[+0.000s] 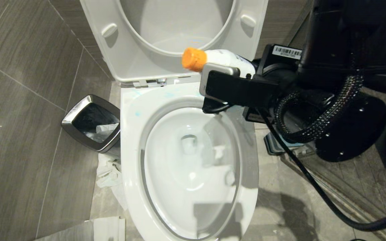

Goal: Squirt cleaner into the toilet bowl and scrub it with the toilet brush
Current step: Pour in the cleaning agent

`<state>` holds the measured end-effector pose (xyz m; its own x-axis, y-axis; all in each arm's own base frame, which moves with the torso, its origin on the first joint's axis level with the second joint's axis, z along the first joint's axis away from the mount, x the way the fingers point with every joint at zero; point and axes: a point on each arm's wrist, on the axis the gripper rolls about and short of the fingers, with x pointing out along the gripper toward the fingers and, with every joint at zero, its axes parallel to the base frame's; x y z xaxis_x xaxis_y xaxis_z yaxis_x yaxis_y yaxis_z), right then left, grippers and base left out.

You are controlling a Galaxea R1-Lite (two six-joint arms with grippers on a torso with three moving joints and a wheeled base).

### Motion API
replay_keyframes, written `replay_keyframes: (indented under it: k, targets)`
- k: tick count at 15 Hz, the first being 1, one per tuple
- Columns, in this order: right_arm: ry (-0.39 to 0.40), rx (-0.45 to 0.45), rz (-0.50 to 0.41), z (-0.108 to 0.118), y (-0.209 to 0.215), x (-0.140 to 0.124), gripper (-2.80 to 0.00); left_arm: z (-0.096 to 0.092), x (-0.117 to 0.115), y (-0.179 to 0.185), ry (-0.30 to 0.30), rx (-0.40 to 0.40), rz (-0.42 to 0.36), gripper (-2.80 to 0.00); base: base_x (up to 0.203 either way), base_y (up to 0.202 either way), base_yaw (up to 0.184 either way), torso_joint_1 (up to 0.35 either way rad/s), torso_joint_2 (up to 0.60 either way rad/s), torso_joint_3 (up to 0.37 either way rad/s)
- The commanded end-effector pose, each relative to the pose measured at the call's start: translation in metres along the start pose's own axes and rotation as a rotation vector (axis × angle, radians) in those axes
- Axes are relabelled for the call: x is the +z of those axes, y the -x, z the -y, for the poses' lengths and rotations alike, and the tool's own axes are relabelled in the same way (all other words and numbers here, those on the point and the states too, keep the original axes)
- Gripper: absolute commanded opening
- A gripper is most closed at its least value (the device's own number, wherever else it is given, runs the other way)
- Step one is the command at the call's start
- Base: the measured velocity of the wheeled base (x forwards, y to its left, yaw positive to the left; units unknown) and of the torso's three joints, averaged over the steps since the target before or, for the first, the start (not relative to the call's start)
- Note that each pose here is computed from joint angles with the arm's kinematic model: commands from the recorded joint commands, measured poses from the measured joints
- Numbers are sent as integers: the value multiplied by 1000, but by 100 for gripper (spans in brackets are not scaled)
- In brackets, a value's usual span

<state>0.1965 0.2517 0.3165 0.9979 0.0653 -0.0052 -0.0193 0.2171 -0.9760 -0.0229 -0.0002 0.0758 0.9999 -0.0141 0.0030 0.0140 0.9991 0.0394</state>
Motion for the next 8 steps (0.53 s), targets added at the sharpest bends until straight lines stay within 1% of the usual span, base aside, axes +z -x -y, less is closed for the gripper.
replay_keyframes:
  k: [1, 3, 5, 7, 8]
  targets:
    - [95, 5, -15, -8, 3, 14, -280, 0, 0, 0, -1, 0, 0, -280, 0, 0, 0, 0, 0, 0]
    - [191, 0, -45, -8, 8, 16, -280, 0, 0, 0, -1, -1, 0, -280, 0, 0, 0, 0, 0, 0]
    - [263, -2, -69, -7, 9, 16, -280, 0, 0, 0, -1, 0, 0, -280, 0, 0, 0, 0, 0, 0]
    - [358, -3, -125, -5, 10, 14, -280, 0, 0, 0, -1, -1, 0, -280, 0, 0, 0, 0, 0, 0]
    - [399, -1, -138, -5, 11, 13, -280, 0, 0, 0, -1, -1, 0, -280, 0, 0, 0, 0, 0, 0]
